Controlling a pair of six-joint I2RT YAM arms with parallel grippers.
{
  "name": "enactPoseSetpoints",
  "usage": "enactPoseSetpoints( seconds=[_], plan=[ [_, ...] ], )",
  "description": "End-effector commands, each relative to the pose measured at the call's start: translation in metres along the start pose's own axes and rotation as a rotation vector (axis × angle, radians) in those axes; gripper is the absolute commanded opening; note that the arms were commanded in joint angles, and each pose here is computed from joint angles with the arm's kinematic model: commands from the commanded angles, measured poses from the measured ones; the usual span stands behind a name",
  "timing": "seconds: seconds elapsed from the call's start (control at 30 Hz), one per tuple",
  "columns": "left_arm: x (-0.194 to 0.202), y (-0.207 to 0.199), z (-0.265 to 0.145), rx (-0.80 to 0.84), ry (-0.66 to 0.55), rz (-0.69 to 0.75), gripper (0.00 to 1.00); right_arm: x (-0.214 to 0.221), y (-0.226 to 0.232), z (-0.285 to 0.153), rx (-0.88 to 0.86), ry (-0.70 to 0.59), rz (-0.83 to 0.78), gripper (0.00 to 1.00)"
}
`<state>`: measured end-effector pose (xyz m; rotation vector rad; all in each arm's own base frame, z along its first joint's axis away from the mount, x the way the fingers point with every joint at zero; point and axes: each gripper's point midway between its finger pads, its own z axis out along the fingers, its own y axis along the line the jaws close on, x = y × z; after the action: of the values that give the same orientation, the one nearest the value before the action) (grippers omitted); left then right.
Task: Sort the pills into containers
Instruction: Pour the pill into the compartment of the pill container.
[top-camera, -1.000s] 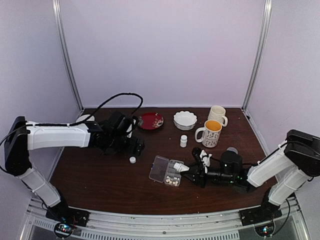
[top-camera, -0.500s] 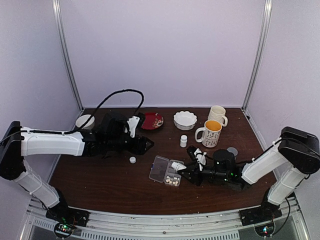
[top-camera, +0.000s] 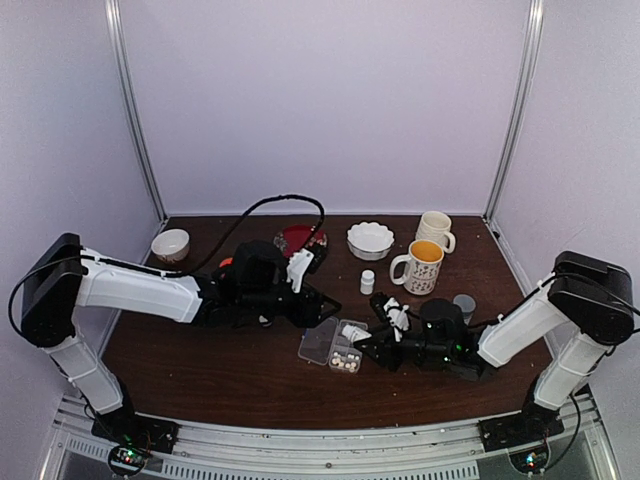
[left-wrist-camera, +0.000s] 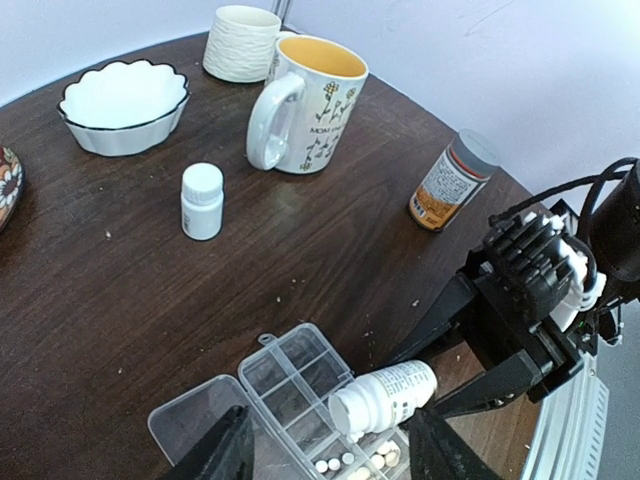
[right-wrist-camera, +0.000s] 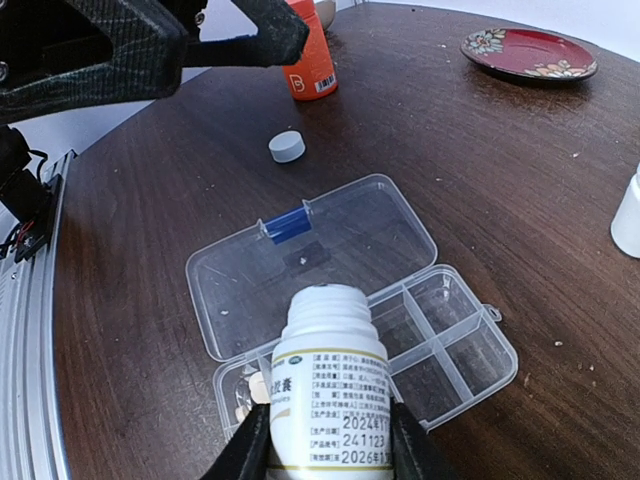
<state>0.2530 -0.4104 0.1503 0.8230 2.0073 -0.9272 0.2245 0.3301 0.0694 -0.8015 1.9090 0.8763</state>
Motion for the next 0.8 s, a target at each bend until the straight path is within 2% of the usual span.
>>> enactPoseSetpoints(
  seconds=[0.0, 0.67, 0.7, 0.77],
  plan=[
    [-0.027, -0.023, 0.008, 0.101, -0.093, 0.03, 0.55, 0.002, -0.008, 0.003, 0.036, 0.011, 0.016, 0.0],
    [-0.016, -0.022, 0.024, 0.106, -0.057, 0.034, 0.51, 0.015, -0.011, 0.011, 0.04, 0.067, 0.021, 0.0],
    [-0.017, -0.023, 0.024, 0.108, -0.059, 0.034, 0.5, 0.015, -0.011, 0.011, 0.04, 0.067, 0.02, 0.0],
    [-0.016, -0.024, 0.025, 0.119, -0.059, 0.031, 0.41, 0.015, -0.011, 0.01, 0.042, 0.067, 0.02, 0.0]
  ],
)
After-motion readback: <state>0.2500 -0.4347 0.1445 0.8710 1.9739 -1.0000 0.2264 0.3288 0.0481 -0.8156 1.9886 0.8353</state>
